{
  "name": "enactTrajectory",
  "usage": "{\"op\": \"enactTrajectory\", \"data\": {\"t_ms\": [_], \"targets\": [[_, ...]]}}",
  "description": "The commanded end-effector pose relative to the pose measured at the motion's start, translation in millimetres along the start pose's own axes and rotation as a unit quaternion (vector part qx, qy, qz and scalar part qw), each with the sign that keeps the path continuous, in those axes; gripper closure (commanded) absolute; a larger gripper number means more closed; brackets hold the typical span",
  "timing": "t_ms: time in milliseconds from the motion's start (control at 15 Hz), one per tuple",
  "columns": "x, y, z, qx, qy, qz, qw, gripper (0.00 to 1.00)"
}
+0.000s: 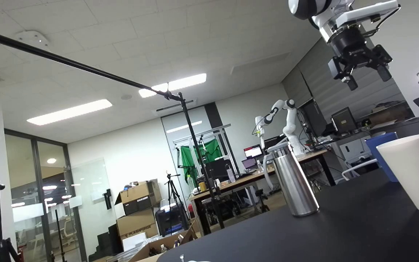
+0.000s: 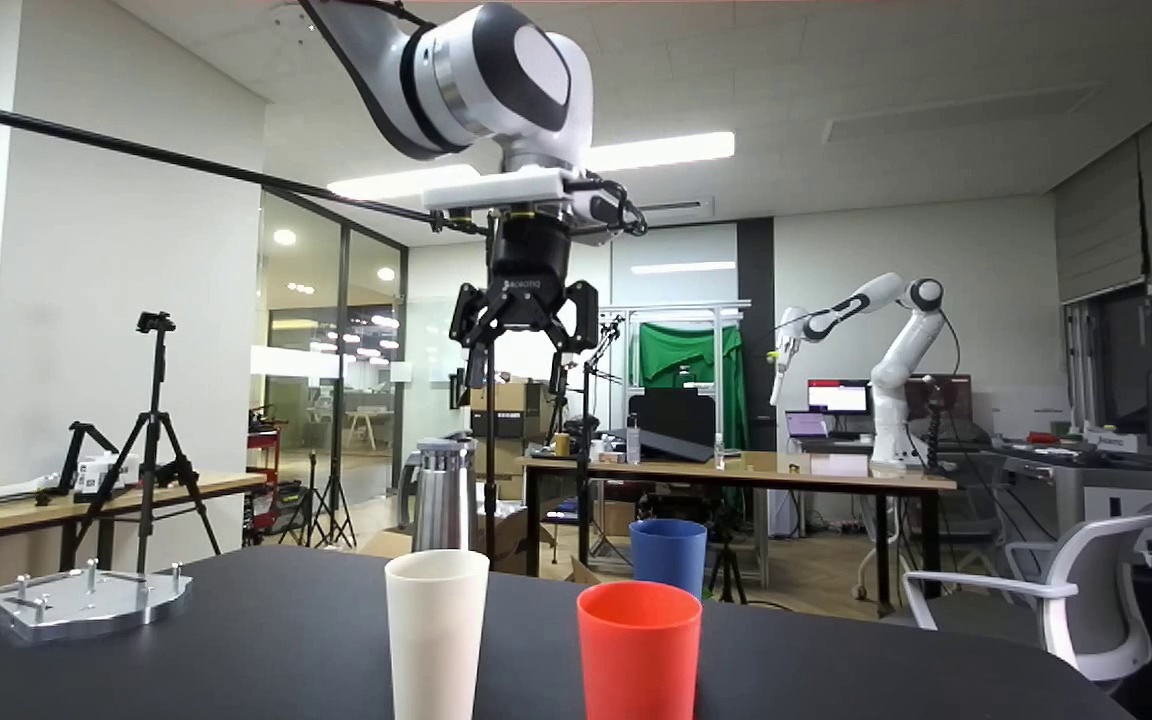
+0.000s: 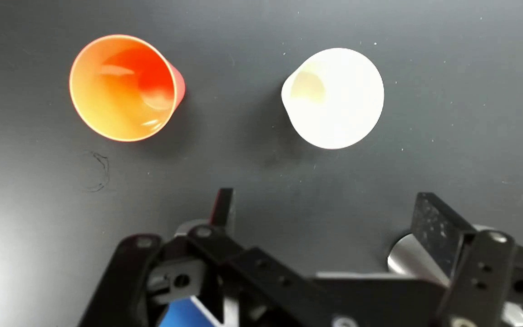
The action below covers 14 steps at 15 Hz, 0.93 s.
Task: Stack up the cups
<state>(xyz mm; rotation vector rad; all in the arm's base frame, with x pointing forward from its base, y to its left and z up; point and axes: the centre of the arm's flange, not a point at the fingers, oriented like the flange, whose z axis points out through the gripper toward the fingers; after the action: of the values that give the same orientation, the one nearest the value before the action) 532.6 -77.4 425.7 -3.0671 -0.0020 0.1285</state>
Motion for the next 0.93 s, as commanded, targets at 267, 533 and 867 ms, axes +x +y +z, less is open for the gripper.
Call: {"op": "enactTrajectory", "data": {"t_ms": [267, 533, 867], "targets": [[0.2, 1.5, -0.3, 0.0, 0.001, 0.0, 1.0, 0.0], [1.2, -1.1, 7.3, -0.002, 0.0, -0.003, 1.0, 0.0], [11.5, -11.9, 49.3, -0.01, 0.009, 0.004, 0.9999, 0.0]]}}
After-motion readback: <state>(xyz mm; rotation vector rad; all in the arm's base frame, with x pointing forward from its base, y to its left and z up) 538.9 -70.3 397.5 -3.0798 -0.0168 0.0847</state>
